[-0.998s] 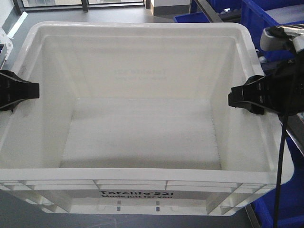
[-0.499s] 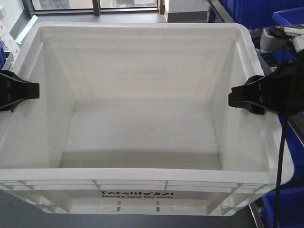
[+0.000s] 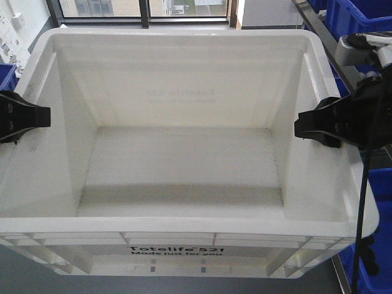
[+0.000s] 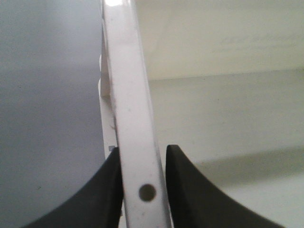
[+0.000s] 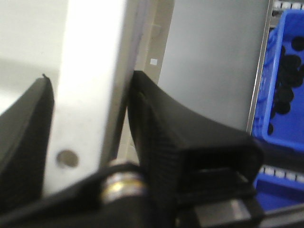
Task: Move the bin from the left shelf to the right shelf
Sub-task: 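Hold the tote with both grippers while the base turns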
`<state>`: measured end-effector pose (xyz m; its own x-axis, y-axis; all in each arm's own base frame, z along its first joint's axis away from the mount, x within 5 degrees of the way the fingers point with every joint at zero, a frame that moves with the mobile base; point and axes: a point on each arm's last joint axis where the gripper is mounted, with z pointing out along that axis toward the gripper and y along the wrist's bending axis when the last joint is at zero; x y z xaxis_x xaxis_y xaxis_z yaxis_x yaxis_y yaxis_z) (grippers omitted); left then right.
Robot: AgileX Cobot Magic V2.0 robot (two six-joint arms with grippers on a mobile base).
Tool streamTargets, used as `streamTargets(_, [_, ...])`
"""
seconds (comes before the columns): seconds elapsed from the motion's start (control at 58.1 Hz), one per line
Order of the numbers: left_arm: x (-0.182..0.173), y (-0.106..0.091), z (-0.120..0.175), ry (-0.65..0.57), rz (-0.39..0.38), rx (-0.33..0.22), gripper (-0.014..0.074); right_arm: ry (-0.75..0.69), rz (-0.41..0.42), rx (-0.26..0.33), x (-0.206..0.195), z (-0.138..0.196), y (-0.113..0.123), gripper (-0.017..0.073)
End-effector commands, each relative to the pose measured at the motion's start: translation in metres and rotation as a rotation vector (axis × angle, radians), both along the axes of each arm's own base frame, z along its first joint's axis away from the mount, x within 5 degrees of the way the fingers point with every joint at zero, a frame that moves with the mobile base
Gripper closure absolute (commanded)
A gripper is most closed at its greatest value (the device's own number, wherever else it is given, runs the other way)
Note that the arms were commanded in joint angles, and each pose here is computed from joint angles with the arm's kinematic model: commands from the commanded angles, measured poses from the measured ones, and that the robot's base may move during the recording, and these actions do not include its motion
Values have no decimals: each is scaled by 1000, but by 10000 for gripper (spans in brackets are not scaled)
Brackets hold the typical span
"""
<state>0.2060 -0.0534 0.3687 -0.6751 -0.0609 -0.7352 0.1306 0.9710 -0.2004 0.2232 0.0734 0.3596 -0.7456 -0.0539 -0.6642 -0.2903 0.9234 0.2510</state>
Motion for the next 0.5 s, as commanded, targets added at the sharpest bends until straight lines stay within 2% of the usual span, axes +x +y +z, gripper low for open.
streamTargets(0.0, [-1, 2, 28, -198, -15, 18, 600, -178, -8, 13, -1, 27, -4, 564])
streamTargets(0.482, [-1, 2, 28, -198, -15, 19, 600, -171, -5, 12, -1, 26, -3, 564])
